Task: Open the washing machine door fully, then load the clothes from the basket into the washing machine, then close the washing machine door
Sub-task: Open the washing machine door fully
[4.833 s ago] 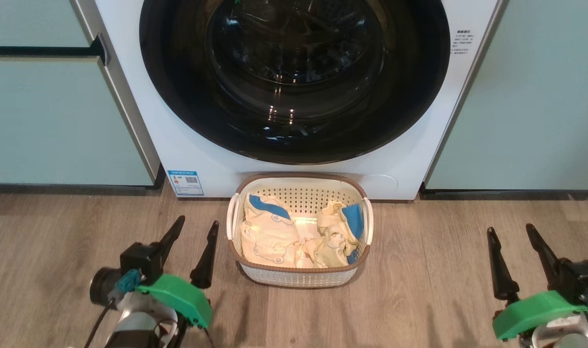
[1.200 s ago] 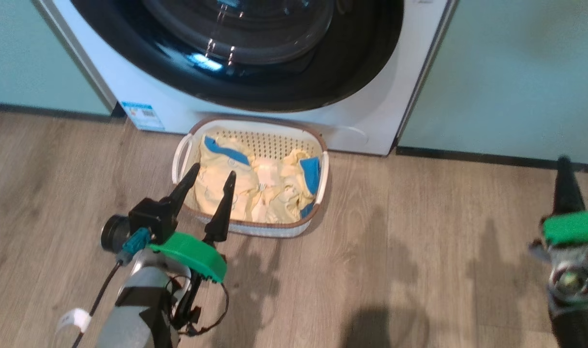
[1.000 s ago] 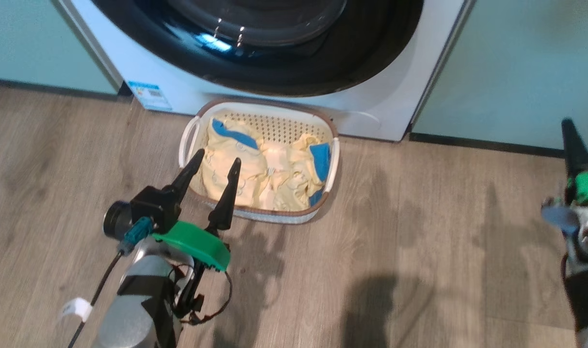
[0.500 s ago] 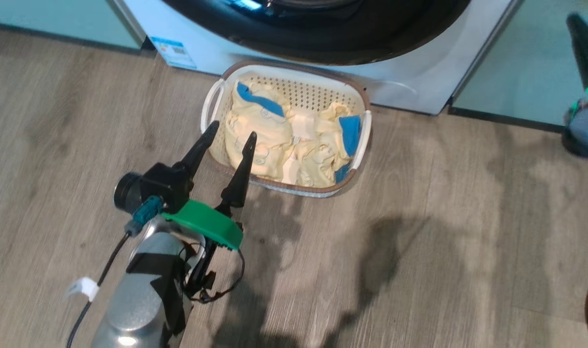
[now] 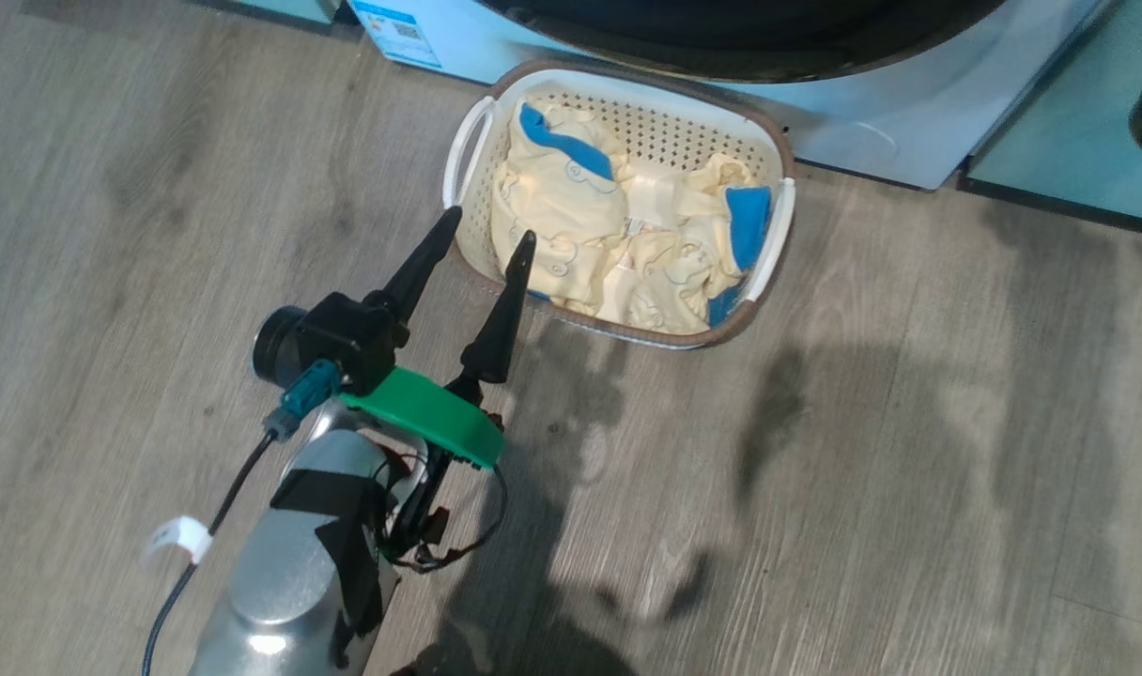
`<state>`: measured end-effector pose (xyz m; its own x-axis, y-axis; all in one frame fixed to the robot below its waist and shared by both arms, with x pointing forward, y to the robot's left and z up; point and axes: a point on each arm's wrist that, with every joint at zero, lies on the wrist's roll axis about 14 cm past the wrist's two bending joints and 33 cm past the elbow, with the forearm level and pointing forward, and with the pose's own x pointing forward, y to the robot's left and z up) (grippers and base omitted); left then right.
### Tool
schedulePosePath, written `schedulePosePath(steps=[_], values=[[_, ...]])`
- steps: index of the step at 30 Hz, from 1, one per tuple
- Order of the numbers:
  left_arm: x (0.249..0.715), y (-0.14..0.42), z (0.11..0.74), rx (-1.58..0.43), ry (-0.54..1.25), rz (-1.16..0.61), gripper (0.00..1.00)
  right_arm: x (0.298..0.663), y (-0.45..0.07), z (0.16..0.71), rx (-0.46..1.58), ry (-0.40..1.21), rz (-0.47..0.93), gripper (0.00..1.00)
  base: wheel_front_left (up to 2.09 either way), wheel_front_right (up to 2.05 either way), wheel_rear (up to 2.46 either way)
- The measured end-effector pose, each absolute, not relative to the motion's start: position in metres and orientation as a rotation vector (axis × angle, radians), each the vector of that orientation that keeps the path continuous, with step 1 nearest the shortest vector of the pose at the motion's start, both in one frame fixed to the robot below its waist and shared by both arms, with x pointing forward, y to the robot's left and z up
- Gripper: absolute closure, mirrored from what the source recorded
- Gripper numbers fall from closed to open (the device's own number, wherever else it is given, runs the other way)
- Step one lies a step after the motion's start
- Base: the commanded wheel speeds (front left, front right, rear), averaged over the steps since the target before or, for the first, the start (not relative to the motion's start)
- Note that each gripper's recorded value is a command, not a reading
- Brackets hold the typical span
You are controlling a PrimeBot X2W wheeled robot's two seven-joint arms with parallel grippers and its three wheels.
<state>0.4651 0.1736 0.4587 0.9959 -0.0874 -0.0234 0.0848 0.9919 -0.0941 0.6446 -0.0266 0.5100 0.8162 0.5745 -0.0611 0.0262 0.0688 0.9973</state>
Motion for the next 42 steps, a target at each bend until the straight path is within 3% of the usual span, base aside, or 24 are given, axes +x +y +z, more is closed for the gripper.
schedulePosePath(steps=[20, 42], values=[[0.465, 0.18, 0.449, -0.099, 0.055, -0.055, 0.0, 0.667, 0.007, 0.508, 1.443, 0.59, 0.494, 1.0, 0.0, 0.0, 0.0], [0.47, 0.171, 0.459, -0.116, 0.026, -0.078, 0.0, 0.635, 0.018, 0.513, 1.331, 0.724, 0.641, 1.0, 0.0, 0.0, 0.0]])
